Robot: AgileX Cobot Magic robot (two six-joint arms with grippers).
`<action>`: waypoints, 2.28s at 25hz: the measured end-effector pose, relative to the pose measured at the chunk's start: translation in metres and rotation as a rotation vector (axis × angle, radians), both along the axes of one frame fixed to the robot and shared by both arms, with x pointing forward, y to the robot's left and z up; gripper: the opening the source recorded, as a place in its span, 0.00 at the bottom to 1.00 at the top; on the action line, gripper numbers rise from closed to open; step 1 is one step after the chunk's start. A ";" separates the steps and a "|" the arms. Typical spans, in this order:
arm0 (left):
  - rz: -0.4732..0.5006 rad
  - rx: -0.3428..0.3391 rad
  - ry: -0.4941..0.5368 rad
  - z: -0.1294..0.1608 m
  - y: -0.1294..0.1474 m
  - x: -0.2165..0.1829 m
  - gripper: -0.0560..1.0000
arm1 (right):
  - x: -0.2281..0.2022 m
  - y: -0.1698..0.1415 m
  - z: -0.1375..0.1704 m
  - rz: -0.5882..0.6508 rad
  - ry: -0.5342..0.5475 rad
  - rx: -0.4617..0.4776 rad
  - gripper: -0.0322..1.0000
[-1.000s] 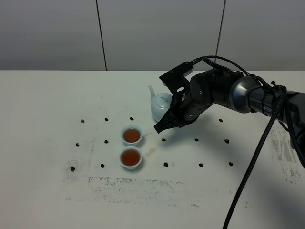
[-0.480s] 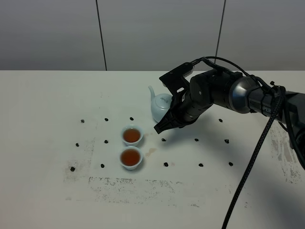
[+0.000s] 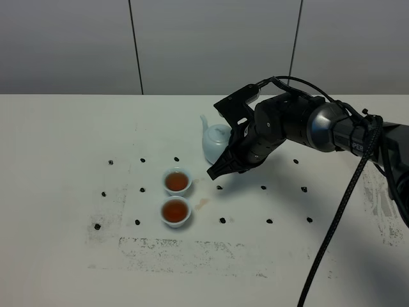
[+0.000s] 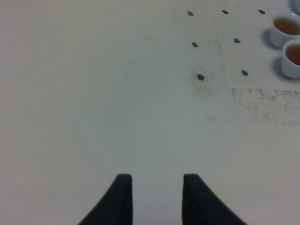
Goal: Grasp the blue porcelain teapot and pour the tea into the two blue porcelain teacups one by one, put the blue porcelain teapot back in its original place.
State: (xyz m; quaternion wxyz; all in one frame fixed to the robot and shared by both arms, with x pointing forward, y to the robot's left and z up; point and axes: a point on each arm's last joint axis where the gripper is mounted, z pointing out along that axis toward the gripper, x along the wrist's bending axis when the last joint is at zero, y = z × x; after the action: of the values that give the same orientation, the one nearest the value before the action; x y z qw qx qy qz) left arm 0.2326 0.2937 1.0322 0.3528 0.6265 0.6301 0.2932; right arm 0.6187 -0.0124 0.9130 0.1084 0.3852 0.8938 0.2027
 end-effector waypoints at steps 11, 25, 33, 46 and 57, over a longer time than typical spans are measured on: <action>0.000 0.000 0.000 0.000 0.000 0.000 0.33 | 0.001 0.001 0.004 0.002 -0.001 0.000 0.42; 0.000 0.000 0.000 0.000 0.000 0.000 0.33 | -0.002 -0.021 0.093 -0.060 -0.060 0.121 0.42; 0.000 0.000 0.000 0.000 0.000 0.000 0.33 | 0.049 -0.116 0.096 -0.278 -0.084 0.112 0.42; 0.000 0.000 0.000 0.000 0.000 0.000 0.33 | 0.066 -0.205 0.094 -0.450 -0.036 0.020 0.42; 0.000 0.000 0.000 0.000 0.000 0.000 0.33 | 0.023 -0.217 0.168 -0.461 -0.085 0.041 0.42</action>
State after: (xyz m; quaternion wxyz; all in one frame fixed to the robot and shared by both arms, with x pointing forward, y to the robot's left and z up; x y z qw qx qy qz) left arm 0.2326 0.2937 1.0322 0.3528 0.6265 0.6301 0.2932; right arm 0.6422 -0.2290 1.0807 0.1814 0.5723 0.7726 0.2064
